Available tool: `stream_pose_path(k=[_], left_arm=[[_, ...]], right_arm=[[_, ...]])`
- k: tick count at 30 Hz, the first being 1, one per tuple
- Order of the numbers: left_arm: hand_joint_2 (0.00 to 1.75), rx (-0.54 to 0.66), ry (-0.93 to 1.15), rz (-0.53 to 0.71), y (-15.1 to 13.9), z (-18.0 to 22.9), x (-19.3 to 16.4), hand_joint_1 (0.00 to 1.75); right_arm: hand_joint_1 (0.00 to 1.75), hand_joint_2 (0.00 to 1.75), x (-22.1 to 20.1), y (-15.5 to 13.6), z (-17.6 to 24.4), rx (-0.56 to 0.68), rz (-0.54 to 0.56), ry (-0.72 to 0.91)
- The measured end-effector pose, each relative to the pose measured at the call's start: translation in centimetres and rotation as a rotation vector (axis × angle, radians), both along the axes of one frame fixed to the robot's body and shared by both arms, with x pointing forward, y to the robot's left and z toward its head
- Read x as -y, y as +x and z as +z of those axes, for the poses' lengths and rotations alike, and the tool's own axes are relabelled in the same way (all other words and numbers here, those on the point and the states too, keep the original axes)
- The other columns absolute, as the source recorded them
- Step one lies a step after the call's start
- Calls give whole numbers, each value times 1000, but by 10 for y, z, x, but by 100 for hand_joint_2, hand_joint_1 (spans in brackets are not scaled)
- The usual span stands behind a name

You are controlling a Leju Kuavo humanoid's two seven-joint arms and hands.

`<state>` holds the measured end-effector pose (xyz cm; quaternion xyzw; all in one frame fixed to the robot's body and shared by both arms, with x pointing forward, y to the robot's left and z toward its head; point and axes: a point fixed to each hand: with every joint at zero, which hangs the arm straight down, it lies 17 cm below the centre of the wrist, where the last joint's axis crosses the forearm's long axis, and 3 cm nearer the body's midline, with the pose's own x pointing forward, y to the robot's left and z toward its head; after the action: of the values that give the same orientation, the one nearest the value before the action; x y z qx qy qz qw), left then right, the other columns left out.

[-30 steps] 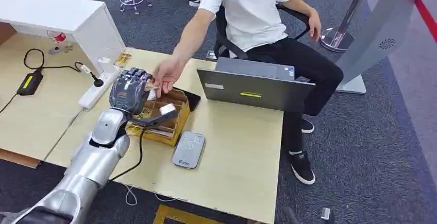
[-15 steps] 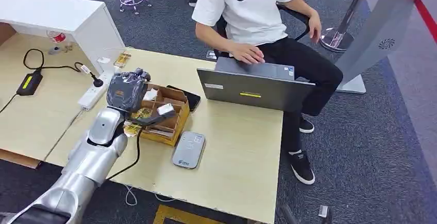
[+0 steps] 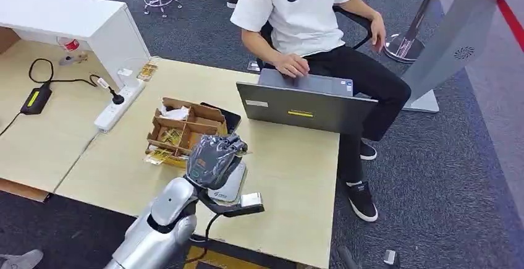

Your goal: Pass the card to the sensor for recognition and then transmit it.

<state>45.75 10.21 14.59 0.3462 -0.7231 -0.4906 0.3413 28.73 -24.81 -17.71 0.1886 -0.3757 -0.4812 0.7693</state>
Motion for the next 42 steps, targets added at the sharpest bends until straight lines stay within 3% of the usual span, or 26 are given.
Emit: stream_pose_path(k=[9, 22, 32, 42], left_arm=[[175, -132, -2, -12, -6, -37, 16, 175], [175, -314, 73, 22, -9, -110, 12, 175], [175, -361, 109, 37, -9, -131, 7, 175], [175, -268, 90, 67, 6, -108, -2, 175]], right_arm=[[0, 175, -2, 0, -1, -6, 13, 0], [0, 175, -10, 1, -1, -11, 46, 7], [0, 175, -14, 2, 0, -13, 65, 10], [0, 175, -14, 2, -1, -13, 64, 11]])
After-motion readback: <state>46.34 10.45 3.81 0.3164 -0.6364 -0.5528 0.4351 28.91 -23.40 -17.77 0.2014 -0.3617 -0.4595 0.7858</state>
